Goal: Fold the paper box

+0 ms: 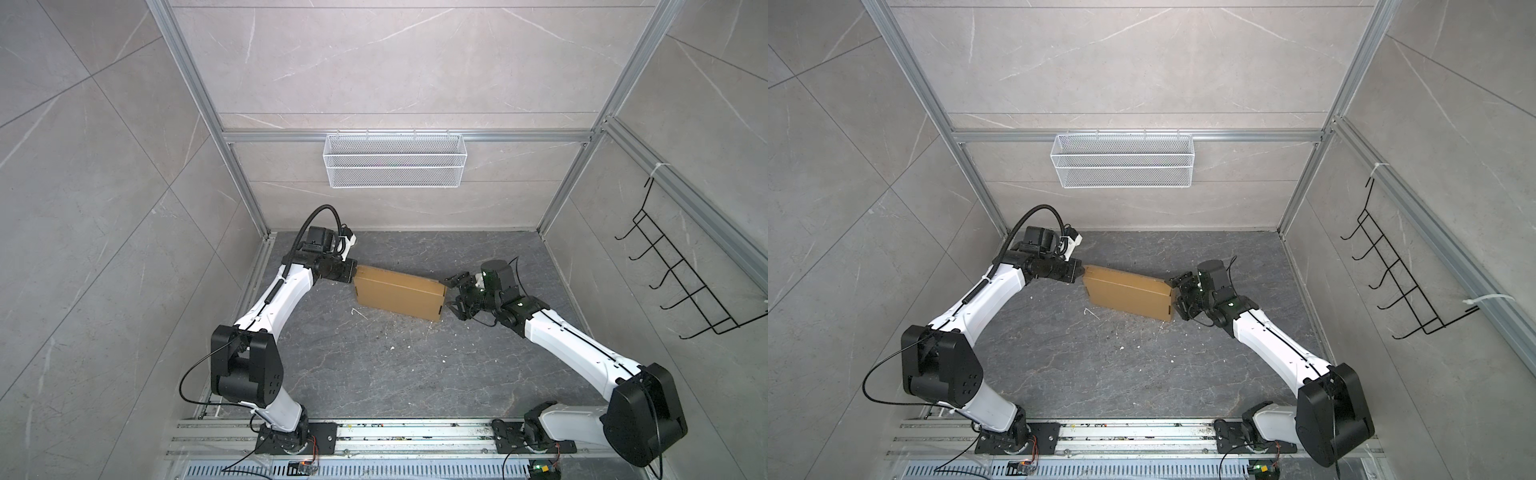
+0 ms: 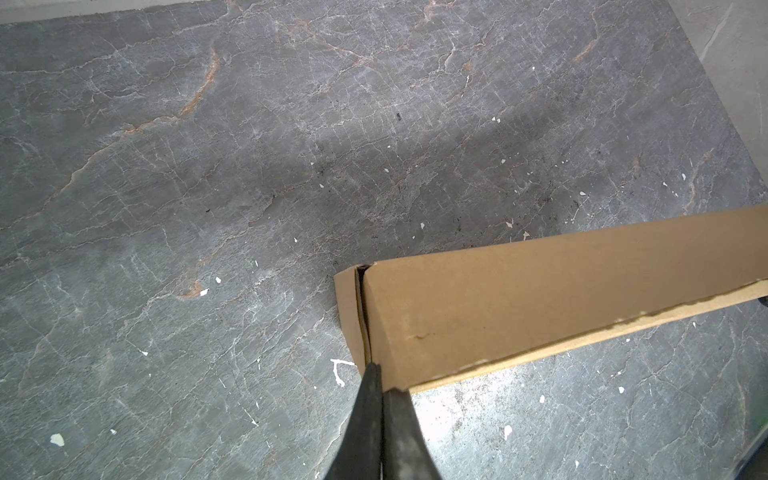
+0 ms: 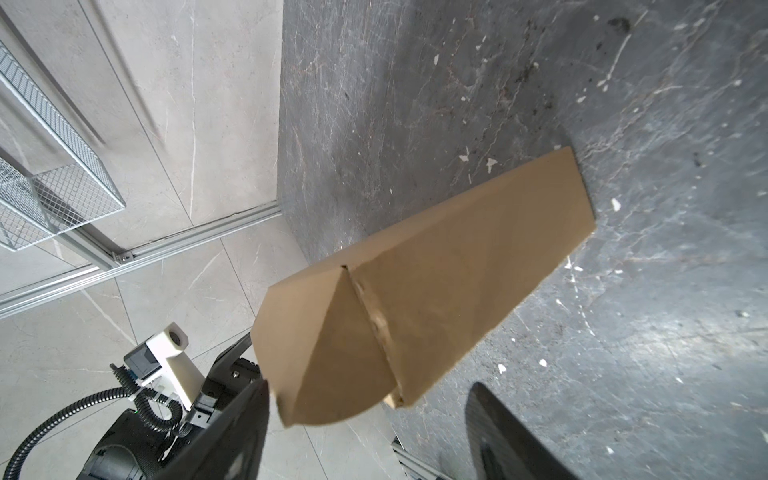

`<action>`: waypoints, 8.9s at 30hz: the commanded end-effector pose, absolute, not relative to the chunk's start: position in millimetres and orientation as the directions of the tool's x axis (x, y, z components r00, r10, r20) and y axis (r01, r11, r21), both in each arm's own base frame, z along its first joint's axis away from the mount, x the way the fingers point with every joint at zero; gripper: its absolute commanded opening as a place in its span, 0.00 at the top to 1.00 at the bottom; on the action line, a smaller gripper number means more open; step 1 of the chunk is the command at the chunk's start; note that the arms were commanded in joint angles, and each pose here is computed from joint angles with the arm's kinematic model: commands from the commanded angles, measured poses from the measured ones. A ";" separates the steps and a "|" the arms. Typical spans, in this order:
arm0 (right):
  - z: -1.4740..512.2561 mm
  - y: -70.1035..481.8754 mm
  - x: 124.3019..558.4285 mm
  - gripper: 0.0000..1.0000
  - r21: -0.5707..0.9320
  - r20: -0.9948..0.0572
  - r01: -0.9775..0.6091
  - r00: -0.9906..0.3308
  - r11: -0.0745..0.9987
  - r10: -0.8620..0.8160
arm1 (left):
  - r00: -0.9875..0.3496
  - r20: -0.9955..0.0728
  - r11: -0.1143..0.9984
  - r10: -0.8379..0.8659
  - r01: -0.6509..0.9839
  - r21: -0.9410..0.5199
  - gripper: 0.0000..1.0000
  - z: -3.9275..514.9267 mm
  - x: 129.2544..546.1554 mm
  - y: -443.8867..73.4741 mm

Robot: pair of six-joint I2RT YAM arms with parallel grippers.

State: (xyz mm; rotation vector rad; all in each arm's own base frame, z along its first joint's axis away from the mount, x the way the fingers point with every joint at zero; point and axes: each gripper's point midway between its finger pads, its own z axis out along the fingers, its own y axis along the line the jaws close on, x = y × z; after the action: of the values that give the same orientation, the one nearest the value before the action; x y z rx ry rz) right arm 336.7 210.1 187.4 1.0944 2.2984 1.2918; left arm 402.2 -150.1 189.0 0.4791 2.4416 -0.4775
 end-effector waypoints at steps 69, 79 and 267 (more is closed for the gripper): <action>135.7 209.3 358.0 0.45 0.789 0.175 0.569 -0.572 0.233 0.802 | -0.870 -0.402 0.616 -0.286 0.155 -0.773 0.41 217.9 422.4 -144.6; 135.7 209.8 358.4 0.45 0.789 0.174 0.568 -0.572 0.234 0.801 | -0.901 -0.343 0.597 -0.264 0.126 -0.792 0.50 190.6 421.2 -149.5; 169.8 202.7 371.0 0.47 0.566 -0.371 -0.033 -0.902 0.824 0.220 | -0.916 -0.338 0.702 -0.215 0.096 -0.706 0.63 147.3 363.5 -141.9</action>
State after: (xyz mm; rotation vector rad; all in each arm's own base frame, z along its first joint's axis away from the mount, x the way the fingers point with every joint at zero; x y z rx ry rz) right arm 369.3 208.6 177.9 0.1869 2.5439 0.8960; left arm 369.0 -144.9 166.3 -0.0793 2.4511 -1.1020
